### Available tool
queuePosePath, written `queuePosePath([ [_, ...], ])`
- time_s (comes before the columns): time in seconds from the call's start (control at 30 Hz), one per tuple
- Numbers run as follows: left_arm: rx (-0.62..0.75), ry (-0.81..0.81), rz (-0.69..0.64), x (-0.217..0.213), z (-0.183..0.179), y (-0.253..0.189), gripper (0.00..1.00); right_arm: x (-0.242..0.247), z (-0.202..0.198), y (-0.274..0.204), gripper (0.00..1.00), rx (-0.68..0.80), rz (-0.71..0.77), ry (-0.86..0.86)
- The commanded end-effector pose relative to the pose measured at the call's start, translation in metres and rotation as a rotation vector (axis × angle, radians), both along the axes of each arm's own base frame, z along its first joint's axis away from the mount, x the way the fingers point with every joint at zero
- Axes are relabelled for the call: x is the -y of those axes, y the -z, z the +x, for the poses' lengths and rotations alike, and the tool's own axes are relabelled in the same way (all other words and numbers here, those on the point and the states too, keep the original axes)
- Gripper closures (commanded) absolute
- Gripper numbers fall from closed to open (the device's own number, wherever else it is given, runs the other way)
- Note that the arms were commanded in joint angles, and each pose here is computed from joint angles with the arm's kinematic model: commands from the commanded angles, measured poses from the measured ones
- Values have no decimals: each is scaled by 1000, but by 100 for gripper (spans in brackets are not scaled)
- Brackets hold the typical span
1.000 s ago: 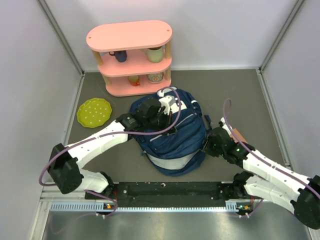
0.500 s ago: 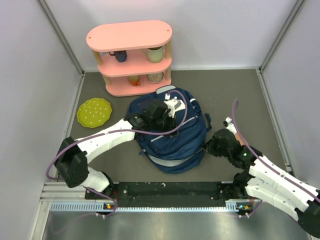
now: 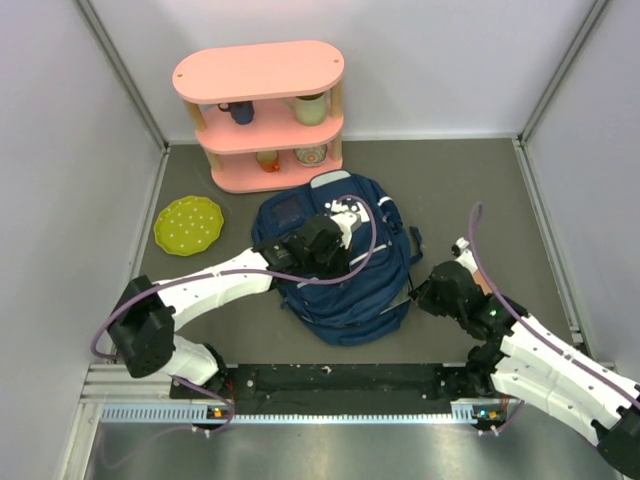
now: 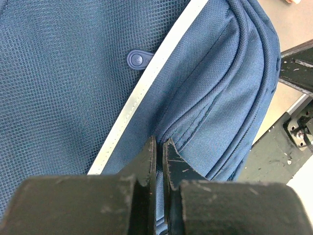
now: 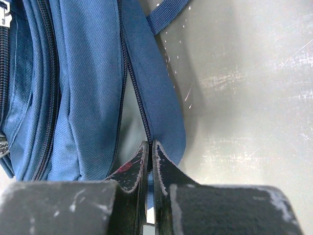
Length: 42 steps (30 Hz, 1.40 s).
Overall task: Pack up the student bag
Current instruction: Place the book in the student bag, then adjust the student bag at the center of the board.
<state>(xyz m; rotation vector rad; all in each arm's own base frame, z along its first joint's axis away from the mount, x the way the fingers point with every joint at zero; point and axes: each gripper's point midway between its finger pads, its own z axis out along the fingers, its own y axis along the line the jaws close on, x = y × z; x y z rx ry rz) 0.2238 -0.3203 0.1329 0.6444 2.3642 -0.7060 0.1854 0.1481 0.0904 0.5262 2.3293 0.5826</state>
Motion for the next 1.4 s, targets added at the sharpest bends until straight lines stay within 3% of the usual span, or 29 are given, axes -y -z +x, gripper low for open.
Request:
queuePosePath([
  [0.0, 111, -158, 151, -50, 27, 12, 100, 12, -2, -1, 98, 20, -46, 26],
  [0.1, 100, -124, 114, -43, 23, 6, 100, 13, 0, -9, 91, 54, -26, 33],
  [0.13, 97, -126, 116, -43, 23, 6, 96, 15, 1, -11, 77, 67, -26, 38],
  [0.2, 86, -119, 108, -41, 21, 4, 91, 15, 1, -17, 68, 90, -11, 38],
  [0.33, 98, -118, 72, -40, 19, -9, 60, 16, 2, -28, 47, 133, 24, 48],
  [0.47, 136, -118, 13, -40, 17, -34, 31, 17, 1, -24, 38, 116, 39, 68],
  [0.53, 160, -122, -28, -42, 15, -56, 28, 16, 0, -21, 34, 103, 52, 77],
  [0.63, 223, -157, -86, -50, 15, -87, 15, 5, -2, -22, 32, 91, 91, 40],
  [0.73, 293, -315, -94, -78, 25, -102, 3, -15, -6, -28, 29, 83, 189, -19],
  [0.8, 305, -373, -63, -97, 25, -96, 1, -33, -5, -39, 25, 111, 286, -74],
  [0.93, 251, -518, -18, -132, 30, -73, 1, -64, -24, -29, 20, 24, 386, -196],
  [1.07, 195, -615, 26, -160, 25, -47, 1, -85, -35, -25, 17, -8, 393, -256],
  [1.3, 179, -686, -26, -178, 15, -38, 1, -94, -23, -2, 13, -13, 340, -190],
  [1.37, 177, -683, -52, -175, 13, -39, 1, -87, -18, 9, 22, -27, 293, -142],
])
